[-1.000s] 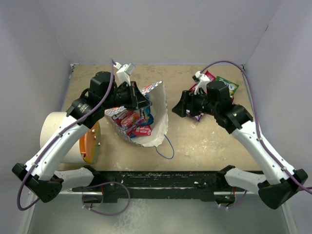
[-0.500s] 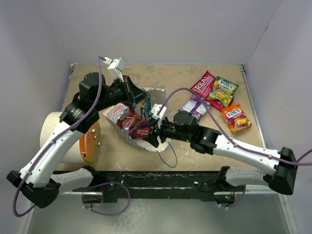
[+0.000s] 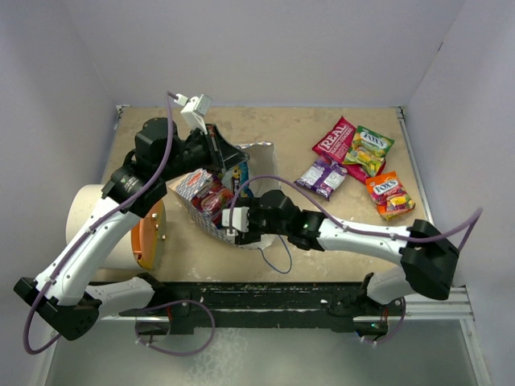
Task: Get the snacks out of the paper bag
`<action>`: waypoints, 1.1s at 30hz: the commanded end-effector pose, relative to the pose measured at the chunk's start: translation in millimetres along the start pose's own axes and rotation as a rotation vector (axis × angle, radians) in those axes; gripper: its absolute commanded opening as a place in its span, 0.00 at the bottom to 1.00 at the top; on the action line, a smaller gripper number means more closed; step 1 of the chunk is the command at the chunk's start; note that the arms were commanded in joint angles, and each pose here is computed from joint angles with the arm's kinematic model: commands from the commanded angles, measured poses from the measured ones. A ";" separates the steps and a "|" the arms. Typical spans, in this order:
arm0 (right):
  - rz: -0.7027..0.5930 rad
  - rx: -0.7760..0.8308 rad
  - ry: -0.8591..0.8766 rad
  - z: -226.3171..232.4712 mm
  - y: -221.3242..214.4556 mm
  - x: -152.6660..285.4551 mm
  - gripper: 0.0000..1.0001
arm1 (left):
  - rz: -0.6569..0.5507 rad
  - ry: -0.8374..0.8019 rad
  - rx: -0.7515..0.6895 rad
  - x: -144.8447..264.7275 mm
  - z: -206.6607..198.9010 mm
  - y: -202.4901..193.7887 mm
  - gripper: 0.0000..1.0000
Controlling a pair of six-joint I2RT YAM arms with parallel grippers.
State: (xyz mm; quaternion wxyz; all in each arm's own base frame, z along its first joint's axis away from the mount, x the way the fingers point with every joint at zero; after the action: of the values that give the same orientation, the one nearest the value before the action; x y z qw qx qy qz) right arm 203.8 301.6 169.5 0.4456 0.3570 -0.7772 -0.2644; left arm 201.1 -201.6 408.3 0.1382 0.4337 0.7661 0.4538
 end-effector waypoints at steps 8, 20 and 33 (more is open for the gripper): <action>-0.002 0.179 -0.089 -37.6 0.9 -36.7 0.68 | -0.090 -0.060 -0.002 22.5 -22.2 19.7 0.00; 0.014 0.179 -0.114 -54.7 -1.4 -79.1 0.68 | -0.065 -0.093 0.016 21.5 -25.4 17.7 0.00; -0.025 0.105 -0.092 -55.6 0.0 -81.9 0.35 | -0.067 -0.098 0.011 31.6 -27.5 14.1 0.00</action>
State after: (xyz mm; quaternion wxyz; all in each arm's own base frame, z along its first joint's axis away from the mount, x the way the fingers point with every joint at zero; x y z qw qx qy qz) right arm 274.4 356.1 120.8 0.4209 0.3594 -0.8073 -0.2049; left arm 184.4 -192.9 415.8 0.1307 0.4414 0.7729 0.4367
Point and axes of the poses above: each gripper's point midway between its finger pads, its own x axis back along the fingers, its own z axis along the line the jaws close on, y = z × x, the point moved 8 cm from there along x, back along the fingers, and after that the axes turned 6 degrees about -x, right-handed, at the moved point
